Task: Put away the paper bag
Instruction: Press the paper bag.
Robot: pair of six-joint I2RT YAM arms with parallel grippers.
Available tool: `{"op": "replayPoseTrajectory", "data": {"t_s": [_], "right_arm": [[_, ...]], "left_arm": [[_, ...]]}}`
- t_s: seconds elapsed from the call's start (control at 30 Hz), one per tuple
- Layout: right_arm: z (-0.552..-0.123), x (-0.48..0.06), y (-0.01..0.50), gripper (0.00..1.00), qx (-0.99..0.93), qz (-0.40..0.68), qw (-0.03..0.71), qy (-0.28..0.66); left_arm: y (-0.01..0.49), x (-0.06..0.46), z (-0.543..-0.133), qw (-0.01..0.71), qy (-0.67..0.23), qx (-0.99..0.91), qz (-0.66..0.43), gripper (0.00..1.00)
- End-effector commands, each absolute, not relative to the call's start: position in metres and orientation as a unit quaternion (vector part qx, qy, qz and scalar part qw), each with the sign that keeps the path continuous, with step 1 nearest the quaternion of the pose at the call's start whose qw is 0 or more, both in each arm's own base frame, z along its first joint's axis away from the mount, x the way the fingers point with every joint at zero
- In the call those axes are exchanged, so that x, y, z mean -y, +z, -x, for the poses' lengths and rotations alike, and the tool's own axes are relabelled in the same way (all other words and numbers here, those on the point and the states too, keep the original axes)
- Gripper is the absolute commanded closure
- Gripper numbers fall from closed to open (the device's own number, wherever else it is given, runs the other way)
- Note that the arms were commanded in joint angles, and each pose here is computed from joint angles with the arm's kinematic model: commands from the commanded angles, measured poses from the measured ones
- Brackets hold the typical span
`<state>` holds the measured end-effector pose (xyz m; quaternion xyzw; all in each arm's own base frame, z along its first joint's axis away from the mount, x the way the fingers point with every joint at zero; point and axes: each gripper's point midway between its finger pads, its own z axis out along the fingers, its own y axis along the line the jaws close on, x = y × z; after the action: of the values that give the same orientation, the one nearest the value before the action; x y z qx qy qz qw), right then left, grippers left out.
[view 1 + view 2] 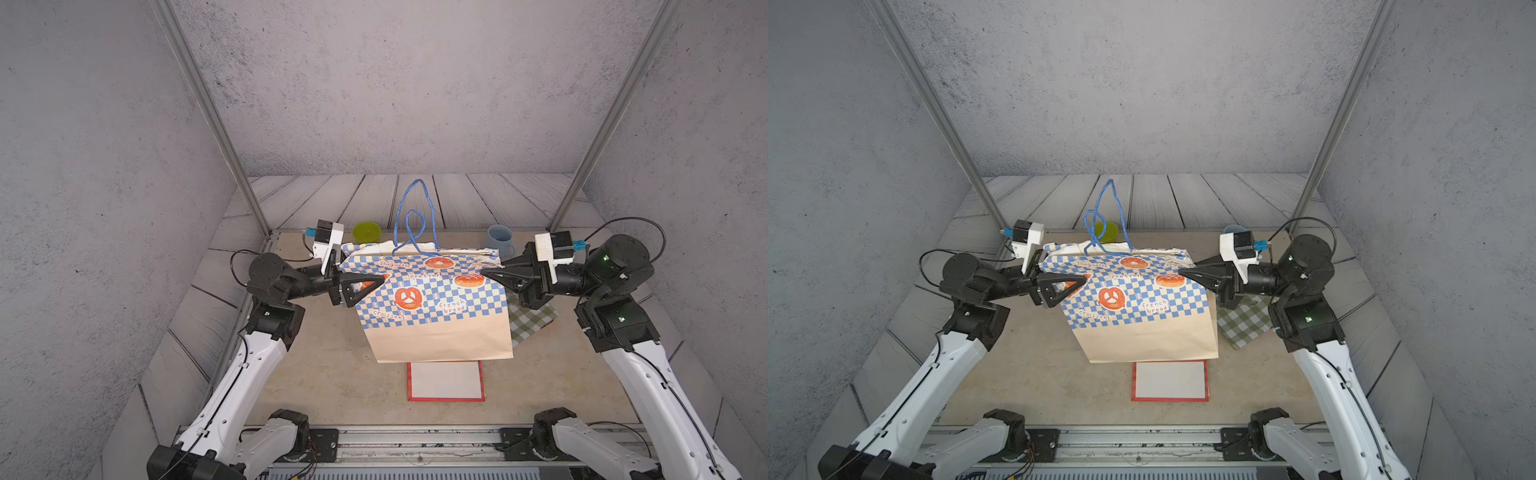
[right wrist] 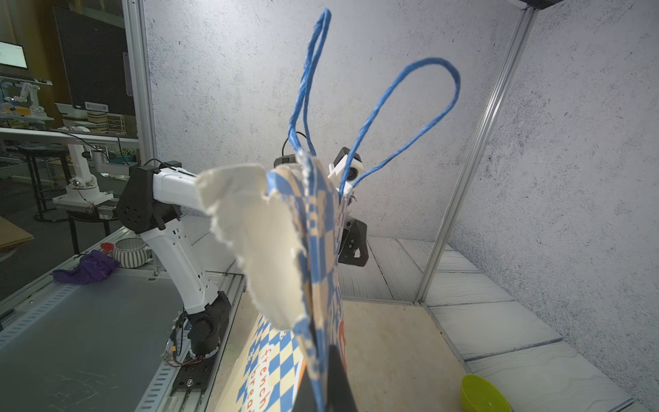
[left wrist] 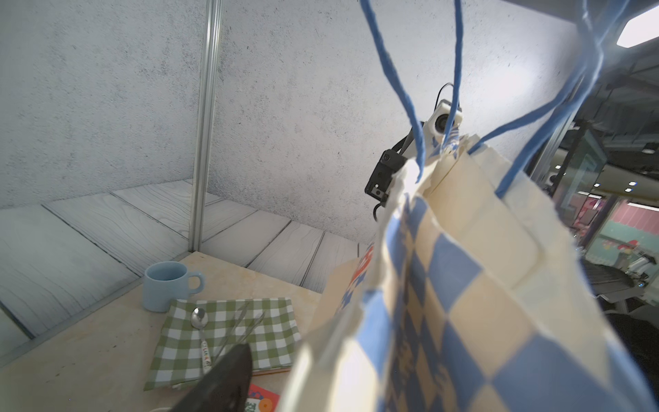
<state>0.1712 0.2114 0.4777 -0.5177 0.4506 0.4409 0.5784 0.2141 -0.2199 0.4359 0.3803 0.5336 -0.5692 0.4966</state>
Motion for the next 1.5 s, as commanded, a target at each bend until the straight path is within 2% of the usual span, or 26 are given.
{"op": "replayPoseTrajectory", "data": {"t_s": [0.0, 0.37, 0.67, 0.77, 0.8, 0.83, 0.93, 1.0, 1.03, 1.13, 1.3, 1.37, 1.47], "right_arm": [[-0.163, -0.21, 0.492, 1.0, -0.43, 0.526, 0.593, 0.433], [-0.172, -0.211, 0.483, 1.0, -0.449, 0.51, 0.592, 0.433], [-0.18, -0.21, 0.478, 1.0, -0.468, 0.497, 0.595, 0.425], [-0.185, -0.209, 0.47, 1.0, -0.488, 0.493, 0.591, 0.412], [-0.186, -0.208, 0.467, 0.97, -0.495, 0.492, 0.59, 0.406], [-0.188, -0.207, 0.463, 0.85, -0.505, 0.489, 0.589, 0.399], [-0.195, -0.203, 0.45, 0.48, -0.544, 0.472, 0.582, 0.377], [-0.197, -0.198, 0.44, 0.29, -0.569, 0.464, 0.577, 0.358], [-0.197, -0.195, 0.434, 0.23, -0.582, 0.46, 0.574, 0.347], [-0.189, -0.188, 0.414, 0.12, -0.606, 0.46, 0.56, 0.329], [-0.191, -0.185, 0.395, 0.05, -0.622, 0.46, 0.551, 0.313], [-0.194, -0.186, 0.398, 0.01, -0.614, 0.46, 0.559, 0.313], [-0.191, -0.194, 0.409, 0.0, -0.591, 0.471, 0.559, 0.342]], "left_arm": [[0.453, 0.219, -0.198, 0.518, -0.56, -0.496, -0.416, 0.31], [0.456, 0.216, -0.192, 0.532, -0.552, -0.488, -0.418, 0.58], [0.455, 0.216, -0.191, 0.538, -0.543, -0.488, -0.422, 0.91], [0.455, 0.216, -0.193, 0.543, -0.535, -0.489, -0.425, 0.95], [0.455, 0.216, -0.193, 0.544, -0.532, -0.49, -0.425, 0.96], [0.455, 0.216, -0.193, 0.548, -0.526, -0.489, -0.43, 1.0], [0.452, 0.215, -0.193, 0.559, -0.502, -0.49, -0.441, 1.0], [0.451, 0.214, -0.193, 0.57, -0.481, -0.489, -0.452, 1.0], [0.45, 0.214, -0.192, 0.574, -0.472, -0.488, -0.458, 1.0], [0.453, 0.213, -0.188, 0.579, -0.458, -0.482, -0.472, 1.0], [0.464, 0.214, -0.172, 0.558, -0.478, -0.463, -0.495, 1.0], [0.467, 0.215, -0.164, 0.547, -0.487, -0.455, -0.507, 1.0], [0.473, 0.217, -0.154, 0.537, -0.494, -0.445, -0.519, 1.0]]}}
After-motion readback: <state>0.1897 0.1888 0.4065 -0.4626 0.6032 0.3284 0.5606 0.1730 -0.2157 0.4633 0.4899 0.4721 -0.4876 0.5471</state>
